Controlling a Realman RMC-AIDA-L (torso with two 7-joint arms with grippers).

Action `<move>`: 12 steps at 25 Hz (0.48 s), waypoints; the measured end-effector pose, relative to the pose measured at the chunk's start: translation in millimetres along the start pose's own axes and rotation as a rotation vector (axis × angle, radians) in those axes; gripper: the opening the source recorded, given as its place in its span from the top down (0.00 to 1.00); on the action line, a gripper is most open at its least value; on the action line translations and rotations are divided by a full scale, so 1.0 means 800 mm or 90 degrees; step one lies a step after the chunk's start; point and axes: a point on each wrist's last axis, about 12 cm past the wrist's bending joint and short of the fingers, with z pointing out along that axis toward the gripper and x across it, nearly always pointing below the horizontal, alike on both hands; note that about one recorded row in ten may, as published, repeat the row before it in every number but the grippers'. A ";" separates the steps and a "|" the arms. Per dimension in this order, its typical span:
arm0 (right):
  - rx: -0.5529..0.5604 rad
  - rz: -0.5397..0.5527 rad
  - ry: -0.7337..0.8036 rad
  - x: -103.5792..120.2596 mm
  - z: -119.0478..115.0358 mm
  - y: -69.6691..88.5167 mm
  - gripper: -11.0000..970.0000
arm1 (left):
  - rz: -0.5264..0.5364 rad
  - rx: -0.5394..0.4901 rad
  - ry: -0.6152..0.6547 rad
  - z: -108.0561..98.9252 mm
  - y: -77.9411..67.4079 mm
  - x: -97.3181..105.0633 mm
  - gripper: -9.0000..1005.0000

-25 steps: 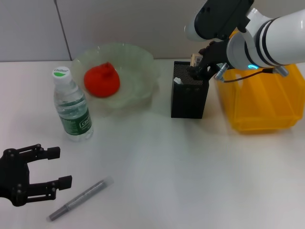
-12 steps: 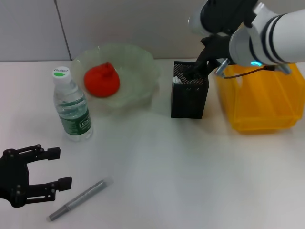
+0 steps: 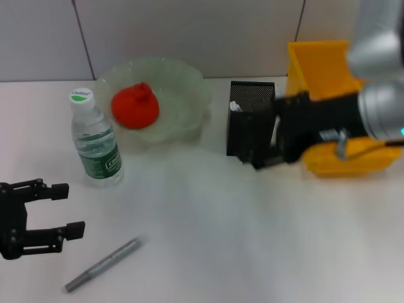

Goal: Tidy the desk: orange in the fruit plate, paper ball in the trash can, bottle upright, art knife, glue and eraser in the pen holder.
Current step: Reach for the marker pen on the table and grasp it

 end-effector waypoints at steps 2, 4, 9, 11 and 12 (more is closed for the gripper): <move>-0.039 -0.004 -0.022 0.026 -0.003 0.006 0.14 | 0.001 -0.004 0.009 -0.001 0.001 -0.006 0.19; -0.085 0.006 -0.053 0.067 -0.005 0.012 0.14 | 0.000 -0.005 0.037 0.001 0.000 -0.022 0.19; -0.142 0.019 -0.119 0.120 -0.014 0.019 0.14 | -0.013 0.001 0.115 0.016 -0.004 -0.049 0.20; -0.150 0.033 -0.141 0.137 -0.021 0.019 0.14 | -0.022 0.003 0.155 0.027 -0.006 -0.058 0.20; -0.150 0.033 -0.141 0.137 -0.021 0.019 0.14 | -0.029 0.002 0.176 0.033 -0.006 -0.063 0.20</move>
